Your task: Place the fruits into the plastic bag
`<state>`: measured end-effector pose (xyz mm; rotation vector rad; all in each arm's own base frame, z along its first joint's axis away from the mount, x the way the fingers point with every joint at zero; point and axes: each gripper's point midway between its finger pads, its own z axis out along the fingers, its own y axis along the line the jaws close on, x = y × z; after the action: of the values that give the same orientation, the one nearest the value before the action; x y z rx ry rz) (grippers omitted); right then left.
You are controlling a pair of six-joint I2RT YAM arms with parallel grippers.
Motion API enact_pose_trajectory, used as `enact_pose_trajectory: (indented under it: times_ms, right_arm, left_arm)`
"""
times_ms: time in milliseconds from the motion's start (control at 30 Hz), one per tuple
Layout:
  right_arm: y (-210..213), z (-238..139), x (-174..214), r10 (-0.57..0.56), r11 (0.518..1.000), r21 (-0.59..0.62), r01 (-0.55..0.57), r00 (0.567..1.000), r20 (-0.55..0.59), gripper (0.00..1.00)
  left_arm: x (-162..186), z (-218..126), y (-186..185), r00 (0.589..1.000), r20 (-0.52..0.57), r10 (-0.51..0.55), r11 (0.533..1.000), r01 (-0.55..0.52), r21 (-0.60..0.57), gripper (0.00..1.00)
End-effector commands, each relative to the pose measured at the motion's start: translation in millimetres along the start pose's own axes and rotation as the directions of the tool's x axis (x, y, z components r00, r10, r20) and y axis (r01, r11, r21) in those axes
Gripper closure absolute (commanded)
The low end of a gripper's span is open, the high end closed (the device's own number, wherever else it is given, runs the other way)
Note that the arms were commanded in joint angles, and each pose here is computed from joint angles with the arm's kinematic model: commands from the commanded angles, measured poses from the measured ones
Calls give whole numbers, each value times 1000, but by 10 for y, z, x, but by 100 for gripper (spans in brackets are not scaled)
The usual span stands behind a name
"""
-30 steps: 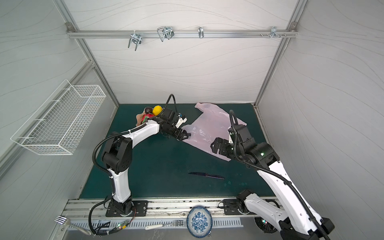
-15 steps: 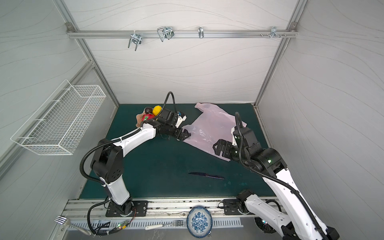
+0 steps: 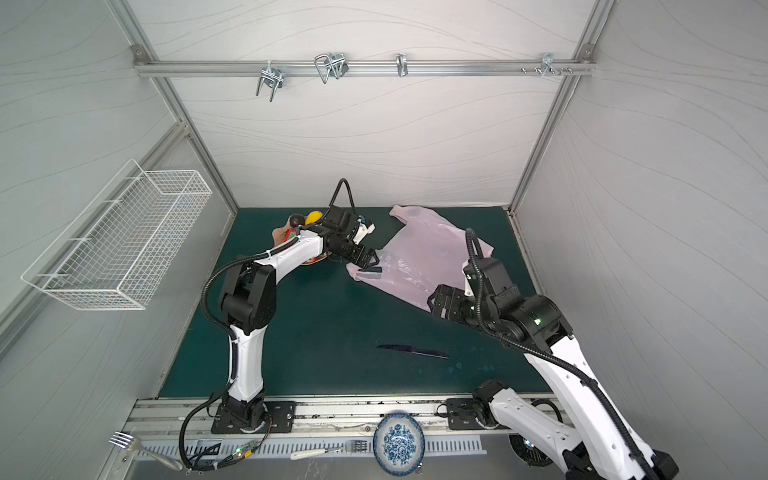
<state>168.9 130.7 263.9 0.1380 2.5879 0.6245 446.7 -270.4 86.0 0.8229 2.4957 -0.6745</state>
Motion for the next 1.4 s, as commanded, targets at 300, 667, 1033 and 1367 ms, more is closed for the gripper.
enact_pose_trajectory:
  times_ms: [300, 667, 1033, 1367]
  right_arm:
    - [101, -21, -161, -68, 998, 15, 67, 997, 43, 1]
    - [-35, 346, -600, -38, 987, 158, 41, 999, -23, 1]
    - [406, 1468, -641, -267, 881, 307, 360, 914, -304, 1]
    - [145, 1975, -538, -460, 477, 553, 683, 730, -505, 1]
  left_arm:
    - [385, -45, -1012, 999, -18, 31, 964, -25, 266, 4]
    - [774, -340, -2435, 995, 45, 89, 906, -100, 411, 4]
    - [635, -1706, -1582, 935, 299, -191, 961, 117, 249, 2]
    - [794, -2308, -1064, 844, 424, -327, 938, 343, 41, 2]
